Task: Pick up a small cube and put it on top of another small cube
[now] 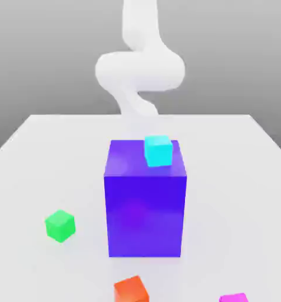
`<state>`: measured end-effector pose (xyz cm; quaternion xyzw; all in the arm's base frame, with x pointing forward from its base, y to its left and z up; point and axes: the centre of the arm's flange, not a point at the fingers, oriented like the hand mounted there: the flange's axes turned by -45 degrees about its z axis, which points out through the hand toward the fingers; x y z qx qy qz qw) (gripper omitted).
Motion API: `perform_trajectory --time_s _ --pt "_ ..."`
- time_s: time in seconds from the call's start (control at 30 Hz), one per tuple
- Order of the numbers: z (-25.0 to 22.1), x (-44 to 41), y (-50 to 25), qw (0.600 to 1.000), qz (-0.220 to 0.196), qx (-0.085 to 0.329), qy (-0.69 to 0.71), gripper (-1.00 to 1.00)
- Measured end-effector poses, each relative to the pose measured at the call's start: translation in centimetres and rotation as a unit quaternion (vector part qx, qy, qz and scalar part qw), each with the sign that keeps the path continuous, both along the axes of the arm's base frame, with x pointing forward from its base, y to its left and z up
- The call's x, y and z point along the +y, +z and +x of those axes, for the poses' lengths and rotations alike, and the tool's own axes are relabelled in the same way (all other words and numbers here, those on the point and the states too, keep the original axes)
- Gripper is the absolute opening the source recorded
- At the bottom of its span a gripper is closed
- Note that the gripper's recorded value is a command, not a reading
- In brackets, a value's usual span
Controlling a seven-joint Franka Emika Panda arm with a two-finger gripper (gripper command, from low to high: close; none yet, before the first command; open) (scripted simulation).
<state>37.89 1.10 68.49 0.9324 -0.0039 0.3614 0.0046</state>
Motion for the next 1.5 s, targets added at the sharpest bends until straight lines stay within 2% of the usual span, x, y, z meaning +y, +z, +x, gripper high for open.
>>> perform_trajectory --time_s 0.3,0.57,0.8,1.0,1.17,1.2,1.4,1.5 --pt "9.9 4.3 -11.7 0.994 -0.023 0.108 0.009 0.0" --pt "15.3 8.5 -24.2 0.979 -0.034 0.199 0.029 0.0" --pt "17.0 12.1 -36.1 0.959 -0.033 0.277 0.049 0.0" --pt "16.1 15.3 -46.5 0.937 -0.025 0.343 0.067 0.0" --pt "15.6 16.2 -54.4 0.93 -0.022 0.36 0.072 0.0" --pt "15.6 16.2 -55.3 0.93 -0.022 0.36 0.072 -1.0" --pt "15.5 16.2 -55.8 0.93 -0.022 0.36 0.072 -1.0" --pt "15.6 16.2 -52.9 0.93 -0.021 0.36 0.072 -1.0"
